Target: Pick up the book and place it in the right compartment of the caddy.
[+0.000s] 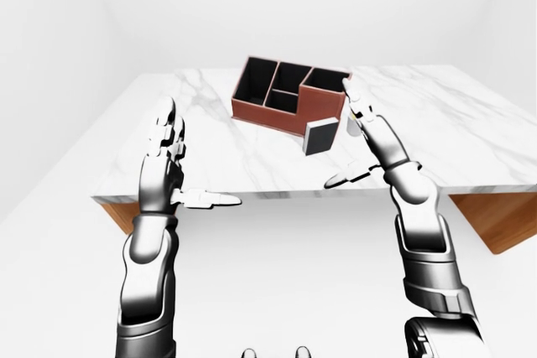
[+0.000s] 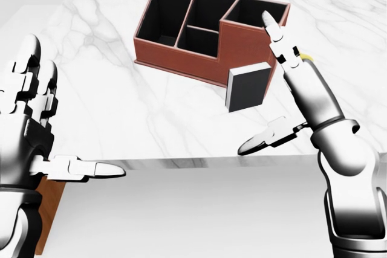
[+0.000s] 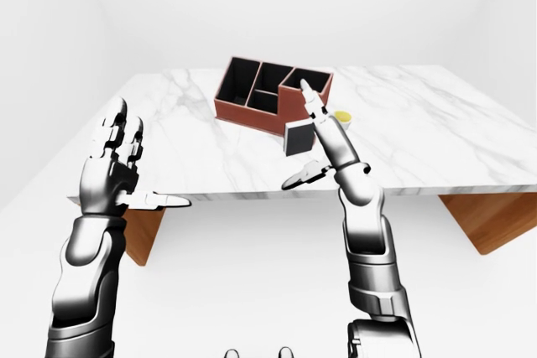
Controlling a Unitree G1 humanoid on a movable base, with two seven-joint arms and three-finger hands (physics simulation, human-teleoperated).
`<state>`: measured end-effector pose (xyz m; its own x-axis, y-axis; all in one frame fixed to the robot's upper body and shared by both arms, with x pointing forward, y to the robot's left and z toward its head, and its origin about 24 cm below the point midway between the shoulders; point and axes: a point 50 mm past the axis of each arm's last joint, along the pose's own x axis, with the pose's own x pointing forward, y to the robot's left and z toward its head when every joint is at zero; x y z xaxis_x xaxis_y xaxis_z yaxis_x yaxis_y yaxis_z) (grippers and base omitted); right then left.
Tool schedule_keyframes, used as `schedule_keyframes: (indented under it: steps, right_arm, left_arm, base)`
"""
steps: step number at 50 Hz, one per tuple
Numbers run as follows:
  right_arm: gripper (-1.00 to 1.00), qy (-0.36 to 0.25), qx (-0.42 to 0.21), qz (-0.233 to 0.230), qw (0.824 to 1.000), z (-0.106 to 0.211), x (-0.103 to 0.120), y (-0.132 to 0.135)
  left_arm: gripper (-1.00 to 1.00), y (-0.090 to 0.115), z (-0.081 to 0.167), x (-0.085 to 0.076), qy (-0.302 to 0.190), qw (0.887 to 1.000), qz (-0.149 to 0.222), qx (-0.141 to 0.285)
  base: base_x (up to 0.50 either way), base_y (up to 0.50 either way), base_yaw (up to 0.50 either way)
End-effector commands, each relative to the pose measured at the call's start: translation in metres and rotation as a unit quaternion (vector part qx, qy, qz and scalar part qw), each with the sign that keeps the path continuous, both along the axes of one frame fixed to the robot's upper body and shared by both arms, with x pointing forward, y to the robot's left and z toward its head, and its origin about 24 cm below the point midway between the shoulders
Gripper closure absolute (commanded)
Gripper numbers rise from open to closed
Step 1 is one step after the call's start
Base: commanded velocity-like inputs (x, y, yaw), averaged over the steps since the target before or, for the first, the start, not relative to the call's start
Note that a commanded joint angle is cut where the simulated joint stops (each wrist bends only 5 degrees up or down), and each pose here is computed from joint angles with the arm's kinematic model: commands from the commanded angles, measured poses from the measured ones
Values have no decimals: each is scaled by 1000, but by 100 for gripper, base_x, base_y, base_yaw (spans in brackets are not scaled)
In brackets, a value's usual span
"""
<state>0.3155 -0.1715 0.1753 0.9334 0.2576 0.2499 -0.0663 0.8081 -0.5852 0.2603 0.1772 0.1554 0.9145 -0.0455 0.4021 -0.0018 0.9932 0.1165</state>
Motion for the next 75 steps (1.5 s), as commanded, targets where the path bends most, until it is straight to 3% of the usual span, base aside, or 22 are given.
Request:
schedule_keyframes:
  steps: [1,29,75]
  right_arm:
    - [-100,-3,-1,-1,1000,2,0,-1]
    - [-100,-67,-15,19,997,33,-13,4]
    - [-100,-82,-22,32,996,41,-20,3]
  left_arm:
    - [-100,-1,-1,1,3,1000,2,4]
    - [-100,1,8,-3,-19,1000,4,4]
    - [-100,0,16,-11,-39,999,11,7]
  base:
    - [17,0,0]
    - [17,0,0]
    - [17,0,0]
